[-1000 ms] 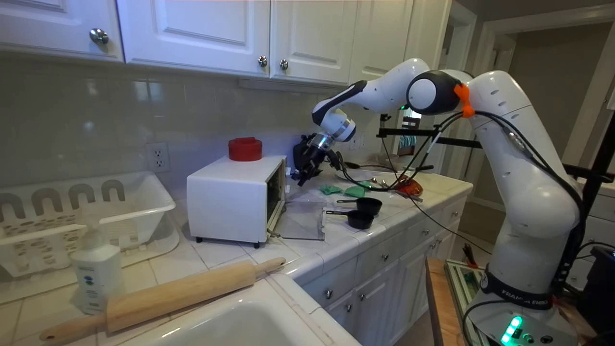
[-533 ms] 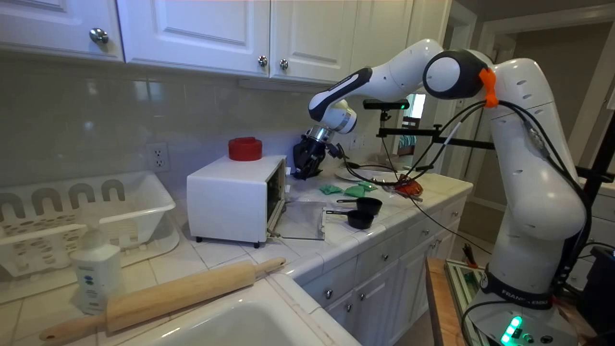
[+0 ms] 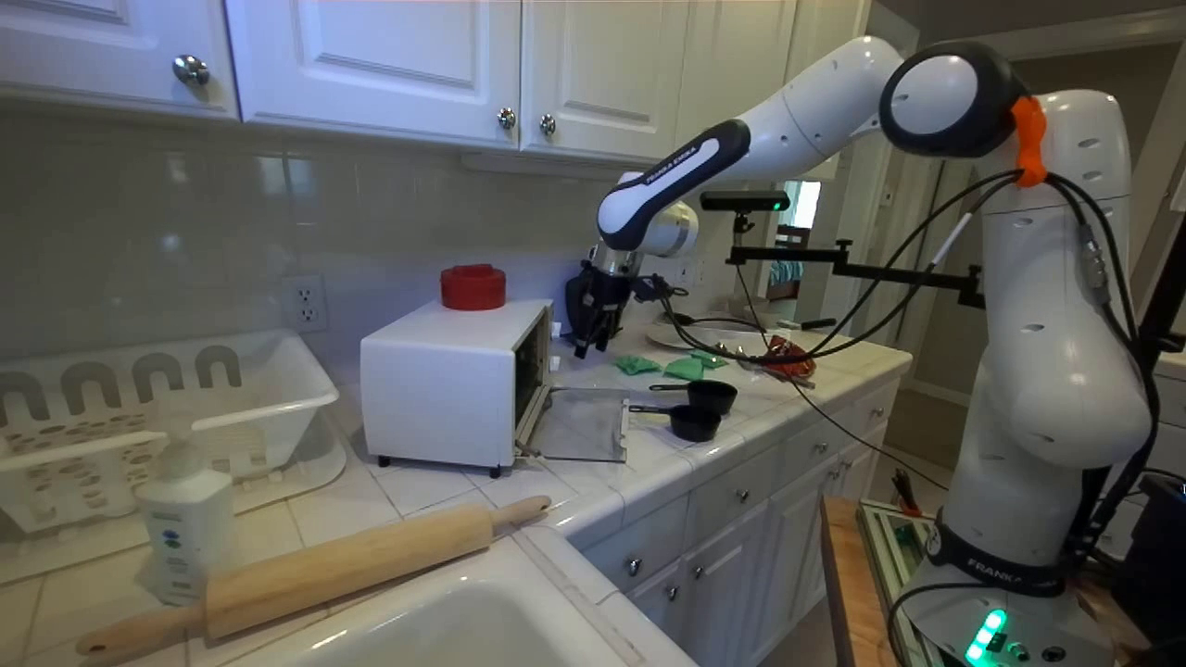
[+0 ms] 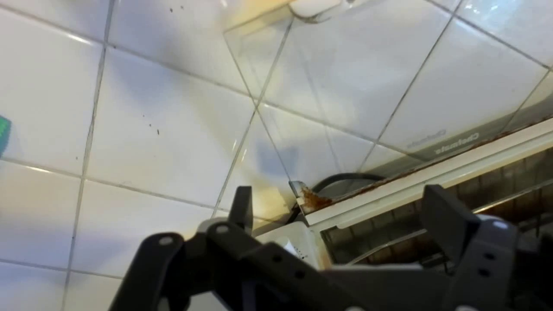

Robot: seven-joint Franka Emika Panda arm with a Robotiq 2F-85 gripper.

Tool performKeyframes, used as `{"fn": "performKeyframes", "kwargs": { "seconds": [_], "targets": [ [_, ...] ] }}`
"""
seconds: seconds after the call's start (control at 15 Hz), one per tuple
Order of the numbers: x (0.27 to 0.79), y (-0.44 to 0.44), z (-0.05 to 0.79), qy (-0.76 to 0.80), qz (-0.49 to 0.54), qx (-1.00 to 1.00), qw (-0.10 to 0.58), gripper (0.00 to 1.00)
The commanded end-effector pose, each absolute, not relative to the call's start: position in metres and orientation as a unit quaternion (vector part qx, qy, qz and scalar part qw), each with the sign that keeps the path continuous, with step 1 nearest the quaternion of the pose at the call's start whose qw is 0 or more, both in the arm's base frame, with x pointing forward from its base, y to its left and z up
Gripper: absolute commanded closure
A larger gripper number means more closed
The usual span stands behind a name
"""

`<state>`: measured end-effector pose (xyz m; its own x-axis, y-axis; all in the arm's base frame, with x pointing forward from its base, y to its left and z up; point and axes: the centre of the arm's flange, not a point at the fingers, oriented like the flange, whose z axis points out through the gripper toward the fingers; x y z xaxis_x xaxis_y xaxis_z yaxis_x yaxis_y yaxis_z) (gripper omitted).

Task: Turn the bottom switch of the oven to the right

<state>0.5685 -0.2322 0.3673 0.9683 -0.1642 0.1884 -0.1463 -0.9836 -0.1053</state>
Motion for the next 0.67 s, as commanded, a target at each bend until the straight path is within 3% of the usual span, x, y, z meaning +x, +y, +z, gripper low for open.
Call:
{"fn": "performKeyframes", "kwargs": {
  "seconds": [0.0,0.6],
  "targets": [
    [0.531,-0.198,0.400,0.112,-0.082,-0.990,0.018,0.00],
    [0.473,-0.181,0.455,0.159,-0.041,-0.986,0.006,0.00]
  ]
}}
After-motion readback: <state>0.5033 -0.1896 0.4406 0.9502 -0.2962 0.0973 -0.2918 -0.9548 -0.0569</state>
